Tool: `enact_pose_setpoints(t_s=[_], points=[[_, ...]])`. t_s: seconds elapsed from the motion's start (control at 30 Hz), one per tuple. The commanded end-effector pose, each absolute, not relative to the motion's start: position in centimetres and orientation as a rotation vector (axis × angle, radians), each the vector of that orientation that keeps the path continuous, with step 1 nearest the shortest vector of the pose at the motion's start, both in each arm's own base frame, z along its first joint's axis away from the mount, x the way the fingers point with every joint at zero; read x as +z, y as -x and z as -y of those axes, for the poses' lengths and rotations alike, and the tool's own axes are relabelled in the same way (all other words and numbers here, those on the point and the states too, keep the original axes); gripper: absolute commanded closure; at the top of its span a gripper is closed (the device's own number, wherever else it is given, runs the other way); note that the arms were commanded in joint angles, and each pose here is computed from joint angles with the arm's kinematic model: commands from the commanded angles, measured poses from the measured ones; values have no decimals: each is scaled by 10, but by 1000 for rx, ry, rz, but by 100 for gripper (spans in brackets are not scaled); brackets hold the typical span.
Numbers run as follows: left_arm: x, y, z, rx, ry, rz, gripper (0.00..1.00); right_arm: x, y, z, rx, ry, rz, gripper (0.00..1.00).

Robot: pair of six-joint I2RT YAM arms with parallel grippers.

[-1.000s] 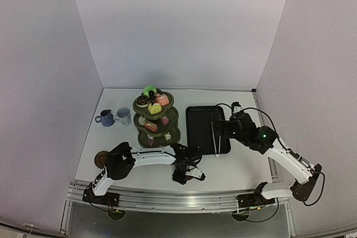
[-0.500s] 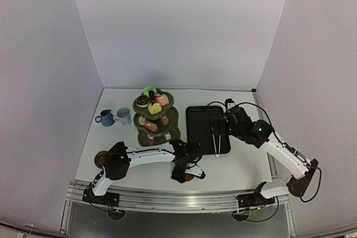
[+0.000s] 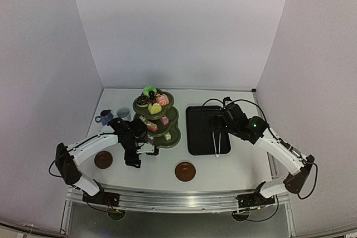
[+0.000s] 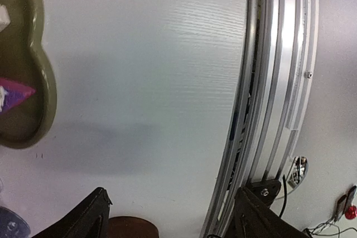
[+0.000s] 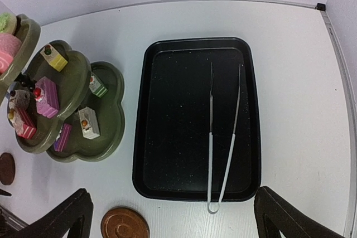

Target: Serve the afternoon tea

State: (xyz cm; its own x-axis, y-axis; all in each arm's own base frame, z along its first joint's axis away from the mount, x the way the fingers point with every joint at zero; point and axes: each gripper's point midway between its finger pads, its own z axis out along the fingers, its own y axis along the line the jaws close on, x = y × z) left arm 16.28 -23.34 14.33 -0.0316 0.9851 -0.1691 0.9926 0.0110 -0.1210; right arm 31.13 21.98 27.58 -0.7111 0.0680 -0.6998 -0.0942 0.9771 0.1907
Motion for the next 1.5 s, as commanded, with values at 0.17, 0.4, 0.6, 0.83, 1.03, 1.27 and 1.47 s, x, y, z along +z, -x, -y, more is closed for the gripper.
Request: enact_pose_setpoints(t_s=[0.17,0.4,0.6,0.83,1.03,1.27,1.47], points=[[89,-170,66,-82,-1513,-2865,20,265,-331,-229,220,-36,-2361,2],[77,-240,-10,58,-693,-3044,0,257,-357,-258,183,81,-2377,2],[53,-247,-40,284,-634,-3056,8,229,-349,-259,206,79,-2427,2],[20,-261,-60,346,-574,-3090,12,234,-334,-239,237,-9,-2388,2],[0,-259,-50,240,-572,-3155,18,238,-326,-232,277,-59,-2371,2],[-18,-198,7,63,-1003,-3119,22,239,-326,-236,306,-69,-2378,2],[-2,-195,68,110,-1398,-2818,20,241,-328,-243,328,-66,-2381,3]])
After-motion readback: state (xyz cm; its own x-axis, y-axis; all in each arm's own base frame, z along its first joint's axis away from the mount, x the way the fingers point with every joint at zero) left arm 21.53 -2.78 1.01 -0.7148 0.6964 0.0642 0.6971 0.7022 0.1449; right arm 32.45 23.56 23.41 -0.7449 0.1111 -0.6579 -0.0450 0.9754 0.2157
